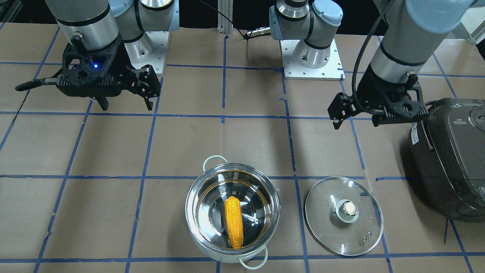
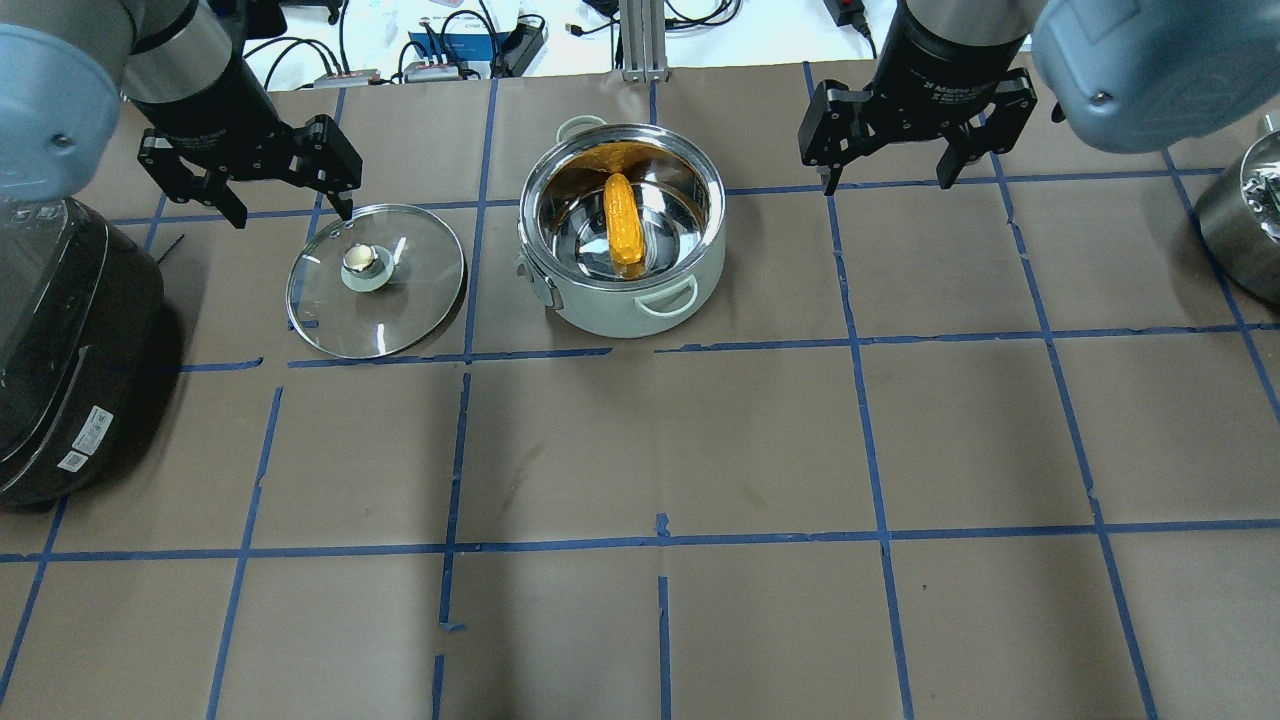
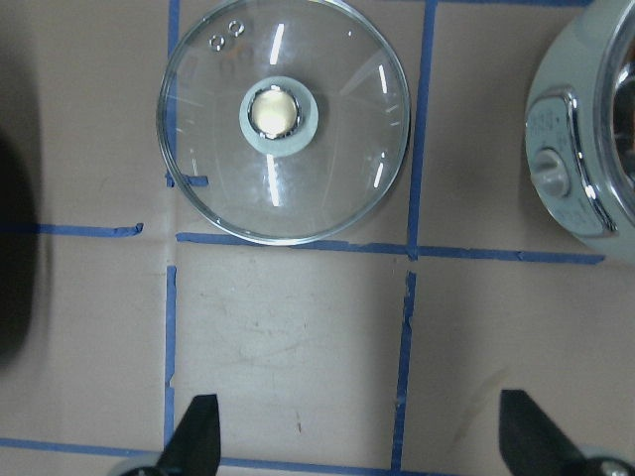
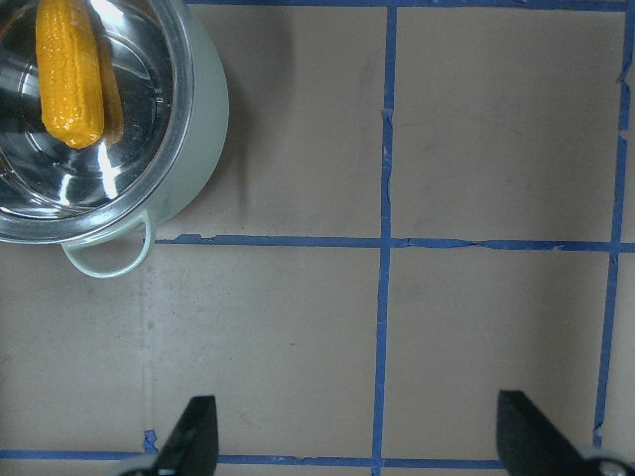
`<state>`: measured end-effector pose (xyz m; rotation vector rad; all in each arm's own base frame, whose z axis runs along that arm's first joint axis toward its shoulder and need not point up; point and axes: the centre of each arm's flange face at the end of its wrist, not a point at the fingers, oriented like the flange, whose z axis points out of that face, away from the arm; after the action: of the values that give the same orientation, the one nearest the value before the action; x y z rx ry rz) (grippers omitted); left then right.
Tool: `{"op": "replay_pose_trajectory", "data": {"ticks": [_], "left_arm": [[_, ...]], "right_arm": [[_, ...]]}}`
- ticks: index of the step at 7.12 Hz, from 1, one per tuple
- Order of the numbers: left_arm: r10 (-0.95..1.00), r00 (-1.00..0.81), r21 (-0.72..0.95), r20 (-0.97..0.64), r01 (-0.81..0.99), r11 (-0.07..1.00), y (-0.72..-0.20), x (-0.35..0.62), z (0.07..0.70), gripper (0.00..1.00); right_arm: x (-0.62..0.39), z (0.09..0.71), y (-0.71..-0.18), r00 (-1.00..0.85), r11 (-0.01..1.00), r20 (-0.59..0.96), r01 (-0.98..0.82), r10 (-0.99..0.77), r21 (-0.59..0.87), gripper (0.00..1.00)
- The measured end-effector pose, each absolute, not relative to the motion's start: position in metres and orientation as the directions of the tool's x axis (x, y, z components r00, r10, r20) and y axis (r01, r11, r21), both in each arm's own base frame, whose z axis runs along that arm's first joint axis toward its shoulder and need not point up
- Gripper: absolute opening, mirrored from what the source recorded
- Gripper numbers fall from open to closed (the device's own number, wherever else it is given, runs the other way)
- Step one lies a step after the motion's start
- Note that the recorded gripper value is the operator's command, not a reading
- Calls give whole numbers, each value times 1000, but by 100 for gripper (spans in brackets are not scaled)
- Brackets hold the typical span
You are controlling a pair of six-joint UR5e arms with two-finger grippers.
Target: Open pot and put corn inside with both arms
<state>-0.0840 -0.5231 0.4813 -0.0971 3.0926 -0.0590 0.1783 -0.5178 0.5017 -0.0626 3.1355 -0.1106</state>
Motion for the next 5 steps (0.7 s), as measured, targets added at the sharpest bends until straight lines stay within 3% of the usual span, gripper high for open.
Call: {"op": "replay_pose_trajectory", "data": {"ticks": [2, 5], "left_arm": [[-41, -998, -29, -45, -39, 999, -499, -88, 484, 100], [-5, -999, -65, -50, -1, 998, -504, -87, 493, 100]], "right_arm": [[178, 501, -517, -999, 996, 0, -52, -52, -69, 100], [180, 500, -517, -999, 996, -1, -54, -54, -66, 100]]}}
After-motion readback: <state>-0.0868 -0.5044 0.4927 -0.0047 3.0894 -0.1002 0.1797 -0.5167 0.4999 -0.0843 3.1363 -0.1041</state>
